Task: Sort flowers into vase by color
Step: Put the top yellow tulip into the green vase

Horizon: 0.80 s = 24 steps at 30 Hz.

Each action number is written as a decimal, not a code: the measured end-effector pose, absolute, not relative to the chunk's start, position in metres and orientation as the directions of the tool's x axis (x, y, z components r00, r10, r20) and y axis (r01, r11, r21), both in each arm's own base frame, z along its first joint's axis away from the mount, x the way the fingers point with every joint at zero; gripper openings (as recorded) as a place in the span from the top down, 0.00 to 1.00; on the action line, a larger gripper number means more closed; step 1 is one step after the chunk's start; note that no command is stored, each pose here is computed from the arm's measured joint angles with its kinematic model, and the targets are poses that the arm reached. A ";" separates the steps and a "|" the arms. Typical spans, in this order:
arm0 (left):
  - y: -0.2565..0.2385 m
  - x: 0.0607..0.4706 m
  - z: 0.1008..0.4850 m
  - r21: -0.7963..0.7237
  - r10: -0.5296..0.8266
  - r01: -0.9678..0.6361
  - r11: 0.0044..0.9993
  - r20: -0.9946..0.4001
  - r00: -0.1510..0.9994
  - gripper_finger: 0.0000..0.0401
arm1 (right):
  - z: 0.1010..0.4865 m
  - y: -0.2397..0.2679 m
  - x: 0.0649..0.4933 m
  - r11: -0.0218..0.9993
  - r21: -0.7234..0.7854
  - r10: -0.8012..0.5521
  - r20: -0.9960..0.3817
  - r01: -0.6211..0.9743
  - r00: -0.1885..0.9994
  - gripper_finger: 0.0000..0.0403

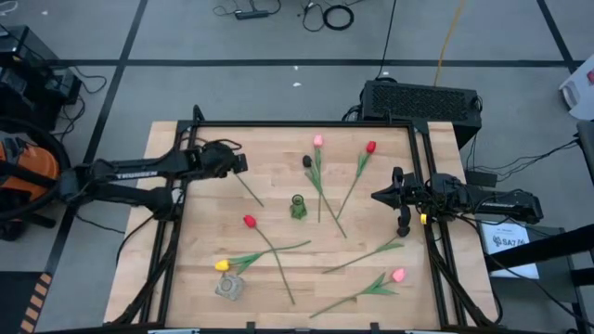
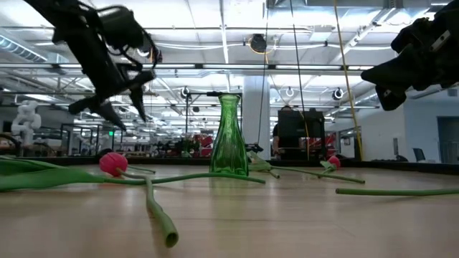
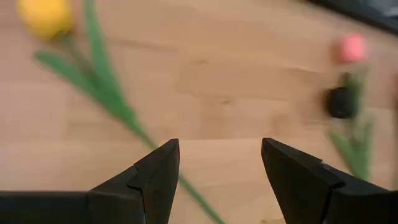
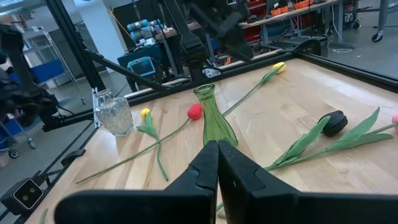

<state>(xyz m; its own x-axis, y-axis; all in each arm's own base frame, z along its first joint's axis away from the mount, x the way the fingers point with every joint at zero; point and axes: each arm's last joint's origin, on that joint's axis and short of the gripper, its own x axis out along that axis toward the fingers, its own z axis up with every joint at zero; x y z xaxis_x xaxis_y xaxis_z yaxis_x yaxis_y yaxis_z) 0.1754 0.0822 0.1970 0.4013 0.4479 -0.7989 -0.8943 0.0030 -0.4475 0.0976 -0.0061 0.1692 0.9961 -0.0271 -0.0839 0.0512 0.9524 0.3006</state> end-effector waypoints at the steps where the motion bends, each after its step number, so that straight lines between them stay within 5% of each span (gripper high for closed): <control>1: 0.087 0.174 0.194 -0.433 0.436 -0.901 -0.022 -0.815 0.381 0.41 | 0.169 -0.006 0.098 0.952 0.301 -0.027 -0.084 0.051 0.996 0.99; 13: 0.134 0.161 0.161 -0.360 0.278 -0.896 -0.261 -0.917 0.287 0.41 | 0.169 -0.006 0.098 0.952 0.301 -0.027 -0.084 0.051 0.996 0.99; 24: 0.155 0.165 0.128 -0.319 0.124 -0.892 -0.320 -0.948 0.295 0.41 | 0.169 -0.006 0.098 0.952 0.301 -0.027 -0.084 0.051 0.996 0.99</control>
<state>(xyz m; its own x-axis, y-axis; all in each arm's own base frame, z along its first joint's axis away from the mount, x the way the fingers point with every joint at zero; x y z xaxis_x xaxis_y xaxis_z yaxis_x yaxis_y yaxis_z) 0.1645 0.1552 0.1280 0.2947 0.1237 -0.9475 -0.8920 -0.3199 -0.3193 0.0976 -0.0061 0.1692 0.9961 -0.0271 -0.0840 0.0513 0.9524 0.3006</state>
